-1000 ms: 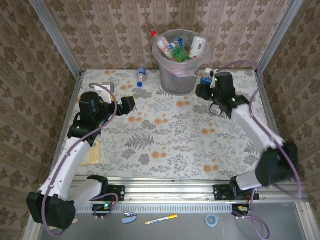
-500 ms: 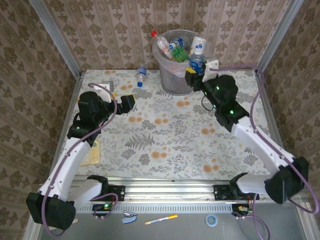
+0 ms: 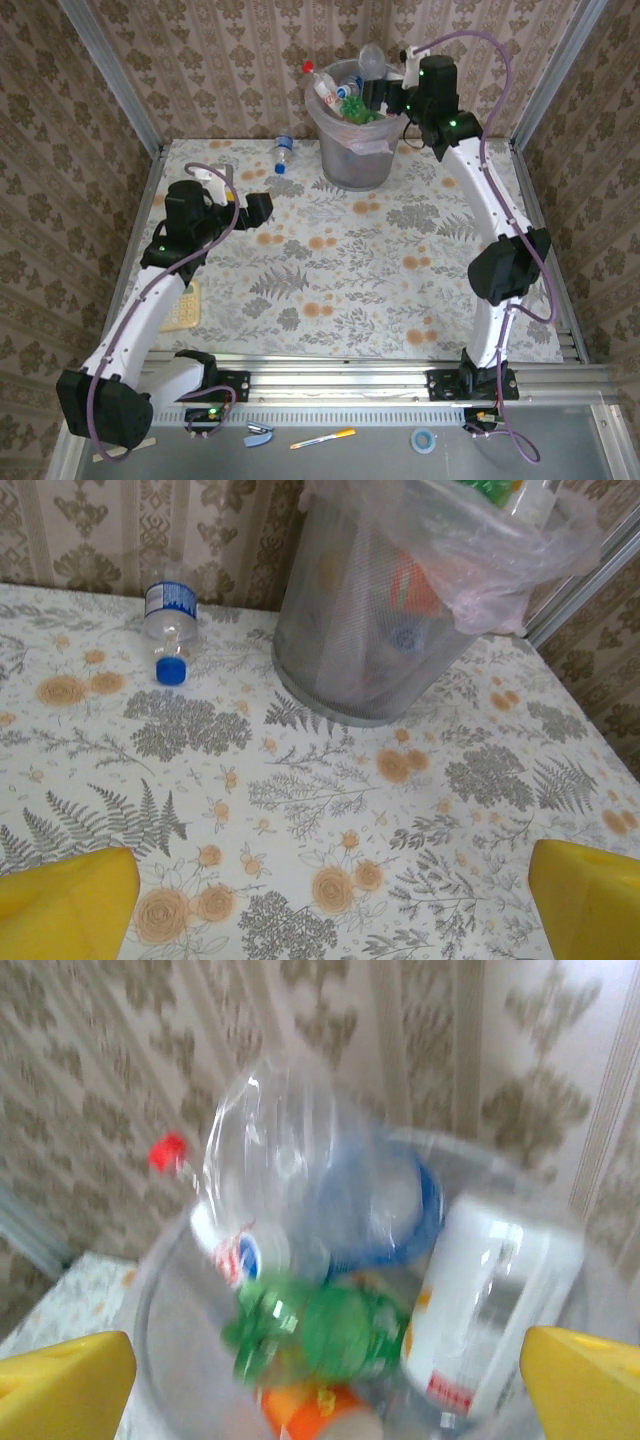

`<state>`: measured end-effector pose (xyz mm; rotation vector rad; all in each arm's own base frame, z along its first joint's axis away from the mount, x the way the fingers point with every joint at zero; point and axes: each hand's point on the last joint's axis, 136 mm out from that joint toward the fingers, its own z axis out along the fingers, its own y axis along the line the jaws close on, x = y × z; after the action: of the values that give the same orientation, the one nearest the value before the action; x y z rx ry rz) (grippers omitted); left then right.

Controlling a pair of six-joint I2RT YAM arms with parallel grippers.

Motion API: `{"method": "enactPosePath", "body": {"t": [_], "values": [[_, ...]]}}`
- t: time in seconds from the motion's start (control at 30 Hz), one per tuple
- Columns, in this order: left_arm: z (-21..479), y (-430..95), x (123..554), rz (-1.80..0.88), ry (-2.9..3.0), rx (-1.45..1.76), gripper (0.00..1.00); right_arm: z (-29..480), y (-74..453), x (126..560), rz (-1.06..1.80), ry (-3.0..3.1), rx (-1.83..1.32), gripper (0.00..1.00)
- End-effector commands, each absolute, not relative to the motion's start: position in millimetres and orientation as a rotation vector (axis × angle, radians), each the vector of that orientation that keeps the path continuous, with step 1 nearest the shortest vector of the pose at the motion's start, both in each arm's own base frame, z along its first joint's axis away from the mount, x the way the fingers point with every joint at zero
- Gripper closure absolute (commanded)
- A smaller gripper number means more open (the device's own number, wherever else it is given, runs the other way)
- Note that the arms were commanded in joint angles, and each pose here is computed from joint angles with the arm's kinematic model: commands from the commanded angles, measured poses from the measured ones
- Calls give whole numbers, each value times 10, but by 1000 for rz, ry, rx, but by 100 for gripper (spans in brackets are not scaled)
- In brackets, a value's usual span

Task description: Throw the plastic bottles in the bin

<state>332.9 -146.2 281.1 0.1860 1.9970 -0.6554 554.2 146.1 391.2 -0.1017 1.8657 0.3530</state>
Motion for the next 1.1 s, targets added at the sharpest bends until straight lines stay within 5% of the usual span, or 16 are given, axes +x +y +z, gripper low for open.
{"method": "enactPosePath", "body": {"t": [0.0, 0.33, 1.07], "values": [[2888, -1469, 3384, -675, 1995, 175, 0, 4405, 1419, 5187, 406, 1769, -95, 0], [2435, -1364, 3816, -554, 2189, 49, 0, 4164, 1324, 4646, 424, 1845, -98, 0], [1151, -1529, 5750, -391, 2498, 103, 9, 2810, 872, 3450, 360, 2219, 31, 0]]}}
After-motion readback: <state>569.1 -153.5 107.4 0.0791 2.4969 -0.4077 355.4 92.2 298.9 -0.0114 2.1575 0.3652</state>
